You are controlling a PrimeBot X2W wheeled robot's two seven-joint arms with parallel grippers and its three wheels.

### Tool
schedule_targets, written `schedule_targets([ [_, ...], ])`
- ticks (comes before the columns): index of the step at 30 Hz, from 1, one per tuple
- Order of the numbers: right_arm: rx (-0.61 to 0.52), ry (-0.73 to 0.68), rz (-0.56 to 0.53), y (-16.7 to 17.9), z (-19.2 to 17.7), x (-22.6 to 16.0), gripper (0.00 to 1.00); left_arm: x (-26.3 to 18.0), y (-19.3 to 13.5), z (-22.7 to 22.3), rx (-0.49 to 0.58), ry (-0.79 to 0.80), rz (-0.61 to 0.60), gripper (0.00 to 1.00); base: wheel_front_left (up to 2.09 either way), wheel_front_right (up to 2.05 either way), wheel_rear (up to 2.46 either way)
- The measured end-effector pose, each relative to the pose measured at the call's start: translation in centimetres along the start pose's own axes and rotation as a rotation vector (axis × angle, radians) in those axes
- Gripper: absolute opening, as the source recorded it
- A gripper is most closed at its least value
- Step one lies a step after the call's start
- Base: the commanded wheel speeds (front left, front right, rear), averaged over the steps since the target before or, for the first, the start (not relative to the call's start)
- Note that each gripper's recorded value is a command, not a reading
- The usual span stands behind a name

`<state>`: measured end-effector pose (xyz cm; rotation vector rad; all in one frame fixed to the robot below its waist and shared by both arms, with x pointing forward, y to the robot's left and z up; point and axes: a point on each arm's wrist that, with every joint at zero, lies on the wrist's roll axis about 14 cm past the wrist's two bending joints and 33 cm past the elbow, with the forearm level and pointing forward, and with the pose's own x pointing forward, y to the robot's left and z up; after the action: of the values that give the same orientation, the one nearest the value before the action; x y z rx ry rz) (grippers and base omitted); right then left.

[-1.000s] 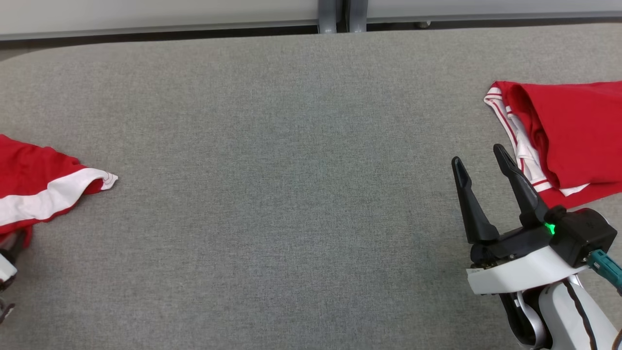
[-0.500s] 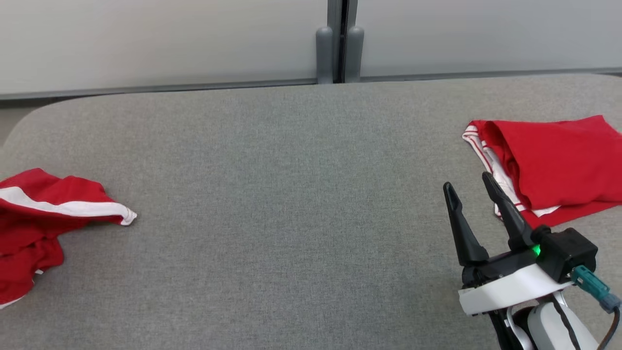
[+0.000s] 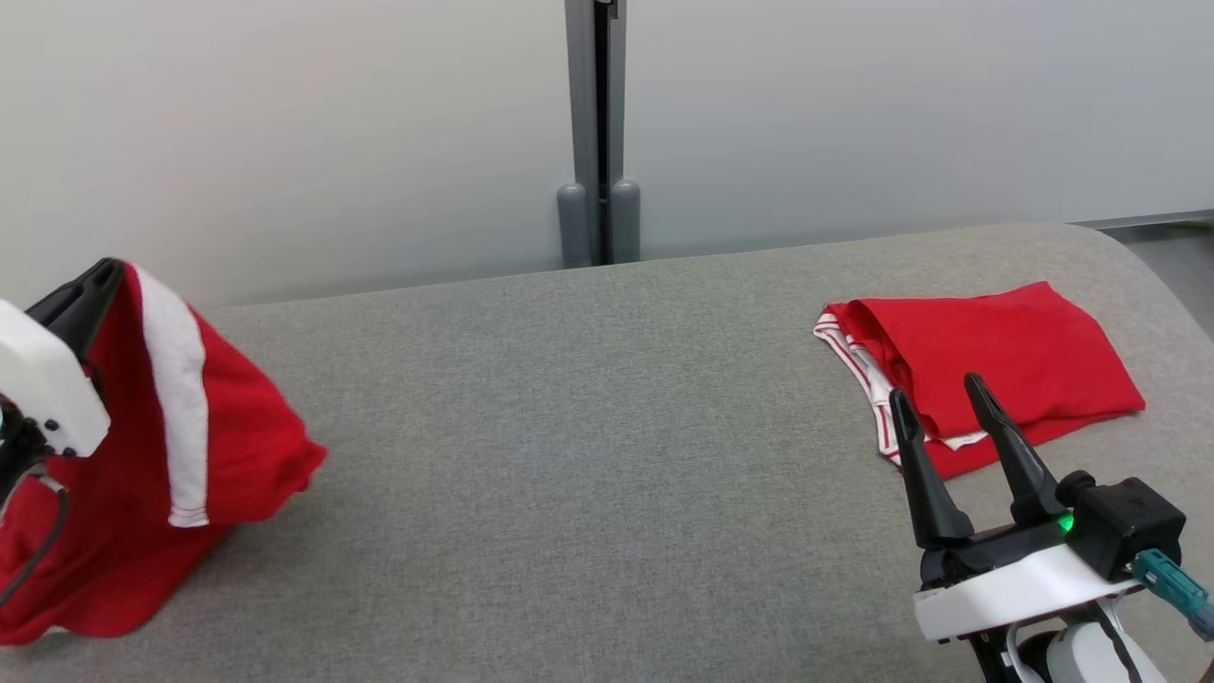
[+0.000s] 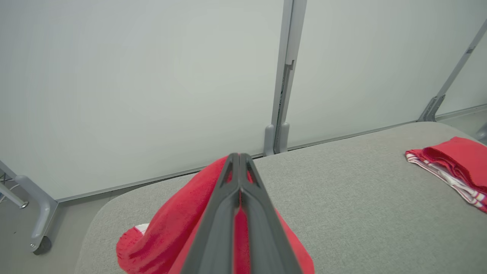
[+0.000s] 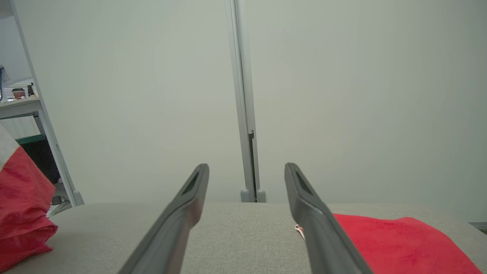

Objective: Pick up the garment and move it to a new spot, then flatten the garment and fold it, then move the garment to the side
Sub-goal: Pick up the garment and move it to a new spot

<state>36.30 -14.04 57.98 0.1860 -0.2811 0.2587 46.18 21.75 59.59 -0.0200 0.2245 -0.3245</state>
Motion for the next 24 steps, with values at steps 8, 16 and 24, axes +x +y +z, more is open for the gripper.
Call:
schedule_targets([
  [8,-0.024,-0.032,-0.07,-2.1,1.4,-1.4,1.0,1.6,-9.1,5.2,0.02,-0.153,-0.248,0.0,0.0,0.0,0.0],
  [16,-0.038,-0.03,-0.11,-3.4,1.6,-2.1,1.0,1.9,-14.5,4.6,-0.046,-0.208,-0.363,0.0,0.0,0.0,0.0],
  [24,-0.028,0.006,-0.114,-3.3,0.4,-2.7,1.0,1.0,-18.2,-9.6,-0.195,0.014,-0.348,0.31,0.0,0.0,0.0],
])
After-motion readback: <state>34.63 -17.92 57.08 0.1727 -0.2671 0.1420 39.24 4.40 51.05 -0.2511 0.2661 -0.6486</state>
